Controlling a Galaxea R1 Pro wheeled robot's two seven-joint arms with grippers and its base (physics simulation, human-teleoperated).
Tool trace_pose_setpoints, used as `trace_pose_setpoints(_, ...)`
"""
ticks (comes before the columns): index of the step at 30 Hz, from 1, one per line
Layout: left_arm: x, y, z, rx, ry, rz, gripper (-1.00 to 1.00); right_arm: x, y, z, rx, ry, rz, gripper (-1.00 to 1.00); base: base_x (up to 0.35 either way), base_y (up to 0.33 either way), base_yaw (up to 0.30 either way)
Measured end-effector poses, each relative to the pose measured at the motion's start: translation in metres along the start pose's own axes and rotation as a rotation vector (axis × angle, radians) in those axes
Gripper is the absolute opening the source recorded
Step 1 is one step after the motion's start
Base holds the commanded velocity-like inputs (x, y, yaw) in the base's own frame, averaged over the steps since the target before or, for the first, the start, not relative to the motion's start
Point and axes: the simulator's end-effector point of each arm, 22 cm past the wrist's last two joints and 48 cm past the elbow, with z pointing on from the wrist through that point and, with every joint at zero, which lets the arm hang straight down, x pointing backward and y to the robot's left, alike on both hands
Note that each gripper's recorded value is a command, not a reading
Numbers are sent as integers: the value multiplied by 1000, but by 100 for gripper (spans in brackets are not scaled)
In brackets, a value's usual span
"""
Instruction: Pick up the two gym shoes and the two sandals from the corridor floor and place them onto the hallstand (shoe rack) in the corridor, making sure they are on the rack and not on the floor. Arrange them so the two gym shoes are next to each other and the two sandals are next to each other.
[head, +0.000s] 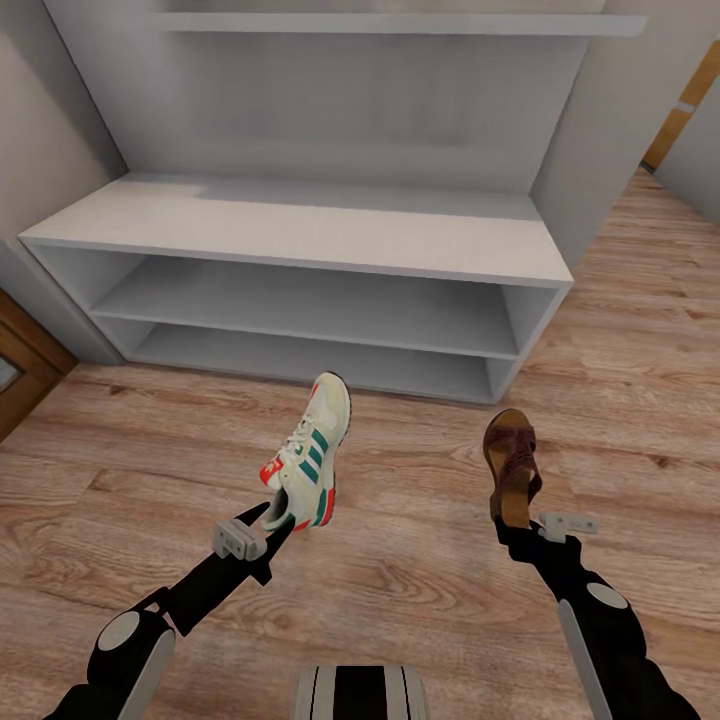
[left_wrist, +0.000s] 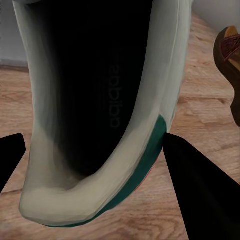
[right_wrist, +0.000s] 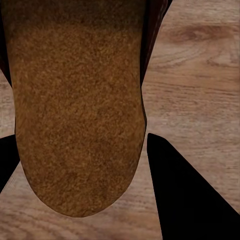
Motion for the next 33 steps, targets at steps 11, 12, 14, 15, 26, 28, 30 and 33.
trace_pose_setpoints(11,1,11,8,-37,10,-12,-100,2,-15,0,9,15,3,-100,0,0,0)
trace_pose_setpoints(12,-1,12,5,-37,3,-11,-100,2,-11,0,5,11,5,-100,0,0,0)
trace_pose_setpoints(14,-4,15,-1,-37,-11,-6,-100,1,-3,0,-3,2,8,-100,0,0,0)
trace_pose_setpoints(15,-6,17,-4,-37,-18,-4,-100,0,1,0,-7,-2,10,-100,0,0,0)
trace_pose_setpoints(26,-16,28,-41,-53,-70,8,-100,1,40,-1,-46,-13,-1,-100,-47,0,-1)
trace_pose_setpoints(28,-16,28,-40,-53,-70,9,-100,1,40,-1,-46,-12,-1,-100,-21,0,-83)
trace_pose_setpoints(30,-16,28,-40,-53,-70,9,-100,1,40,-1,-46,-13,-1,-100,-7,0,-222)
trace_pose_setpoints(33,-16,28,-40,-53,-70,9,-100,1,40,-1,-46,-13,-1,-100,-3,0,-270)
